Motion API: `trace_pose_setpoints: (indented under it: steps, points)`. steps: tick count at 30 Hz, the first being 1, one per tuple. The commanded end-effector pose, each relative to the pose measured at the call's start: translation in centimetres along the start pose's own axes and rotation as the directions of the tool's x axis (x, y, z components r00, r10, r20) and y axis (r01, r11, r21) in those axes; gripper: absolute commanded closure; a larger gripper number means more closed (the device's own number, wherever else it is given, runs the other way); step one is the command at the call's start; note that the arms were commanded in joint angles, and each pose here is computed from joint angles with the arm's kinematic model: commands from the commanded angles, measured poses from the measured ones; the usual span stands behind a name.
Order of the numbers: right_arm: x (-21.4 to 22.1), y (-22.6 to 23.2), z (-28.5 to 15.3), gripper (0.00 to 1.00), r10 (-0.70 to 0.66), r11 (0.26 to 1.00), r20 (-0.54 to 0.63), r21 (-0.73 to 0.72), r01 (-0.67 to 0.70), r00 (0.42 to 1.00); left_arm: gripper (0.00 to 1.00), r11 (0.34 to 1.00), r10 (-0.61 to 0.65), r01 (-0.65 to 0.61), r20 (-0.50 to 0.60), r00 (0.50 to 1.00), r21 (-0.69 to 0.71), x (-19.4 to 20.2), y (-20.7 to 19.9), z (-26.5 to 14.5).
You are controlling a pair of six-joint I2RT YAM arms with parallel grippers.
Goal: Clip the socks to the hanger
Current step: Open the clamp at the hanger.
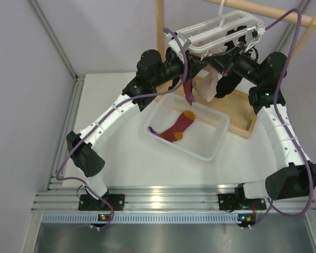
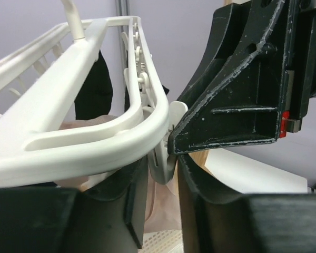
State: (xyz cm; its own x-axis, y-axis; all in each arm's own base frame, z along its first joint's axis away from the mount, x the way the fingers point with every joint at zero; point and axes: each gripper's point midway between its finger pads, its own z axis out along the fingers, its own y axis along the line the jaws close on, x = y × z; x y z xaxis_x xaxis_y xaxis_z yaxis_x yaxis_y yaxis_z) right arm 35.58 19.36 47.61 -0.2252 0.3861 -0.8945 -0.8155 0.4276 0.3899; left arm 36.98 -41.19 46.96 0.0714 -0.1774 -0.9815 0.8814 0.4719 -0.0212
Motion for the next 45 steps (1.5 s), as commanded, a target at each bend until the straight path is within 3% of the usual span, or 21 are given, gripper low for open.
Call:
trace_pose_setpoints:
  steps: [1, 3, 4, 7, 8, 11, 17, 26, 31, 37, 41, 45]
  points:
    - [1.4, 3.6, -0.6, 1.0, -0.006, 0.986, -0.091, -0.165, -0.009, 0.996, 0.71, 1.0, 0.019, -0.018, 0.105, 0.994, -0.007, -3.6, 0.7, 0.0]
    - [1.5, 3.4, -0.6, 0.97, 0.008, 0.988, -0.093, -0.154, -0.022, 0.996, 0.78, 1.0, 0.027, -0.026, 0.109, 0.994, -0.006, -3.8, 0.7, 0.0]
    - [1.5, 3.3, -0.6, 0.94, 0.011, 0.989, -0.093, -0.148, -0.025, 0.996, 0.86, 1.0, 0.029, -0.028, 0.108, 0.994, -0.008, -3.7, 0.7, 0.0]
    - [1.4, 2.8, -0.7, 0.75, 0.02, 0.993, -0.092, -0.116, -0.031, 0.996, 1.0, 0.999, 0.049, -0.047, 0.092, 0.995, -0.024, -3.0, 1.1, -0.1]
    - [1.1, 2.6, -0.8, 0.66, 0.015, 0.995, -0.082, -0.099, -0.024, 0.996, 1.0, 0.998, 0.056, -0.054, 0.087, 0.995, -0.025, -2.7, 1.2, -0.1]
    - [0.5, 2.3, -1.1, 0.54, 0.01, 0.997, -0.072, -0.071, -0.015, 0.997, 1.0, 0.995, 0.091, -0.088, 0.059, 0.994, -0.042, -1.3, 1.6, -0.4]
    - [-1.4, 1.4, -1.7, 0.41, -0.001, 1.0, -0.033, -0.017, 0.001, 0.999, 1.0, 0.978, 0.209, -0.207, 0.06, 0.976, -0.03, 1.0, 1.8, -0.9]
    - [-3.5, 0.1, -1.5, 0.39, 0.001, 0.999, 0.044, 0.045, -0.003, 0.999, 1.0, 0.941, 0.327, -0.337, 0.176, 0.929, 0.027, 1.2, 0.8, -0.7]
    - [-5.0, -1.0, -0.9, 0.5, -0.012, 0.996, 0.086, 0.094, 0.004, 0.996, 1.0, 0.919, 0.385, -0.393, 0.198, 0.901, 0.002, 1.9, 1.4, -0.3]
    - [-7.3, -1.7, -0.2, 0.52, -0.009, 0.993, 0.166, 0.12, -0.011, 0.986, 1.0, 0.865, 0.491, -0.502, 0.233, 0.84, -0.015, 2.5, 1.4, -0.1]
    - [-7.5, -2.2, 0.5, 0.63, 0.018, 0.992, 0.182, 0.121, -0.041, 0.983, 1.0, 0.811, 0.57, -0.585, 0.256, 0.781, -0.021, 2.8, 0.5, 0.2]
    - [-6.8, -2.2, 0.9, 0.6, -0.003, 0.995, 0.147, 0.1, -0.011, 0.989, 1.0, 0.857, 0.503, -0.516, 0.246, 0.828, -0.015, 2.6, 0.6, 0.5]
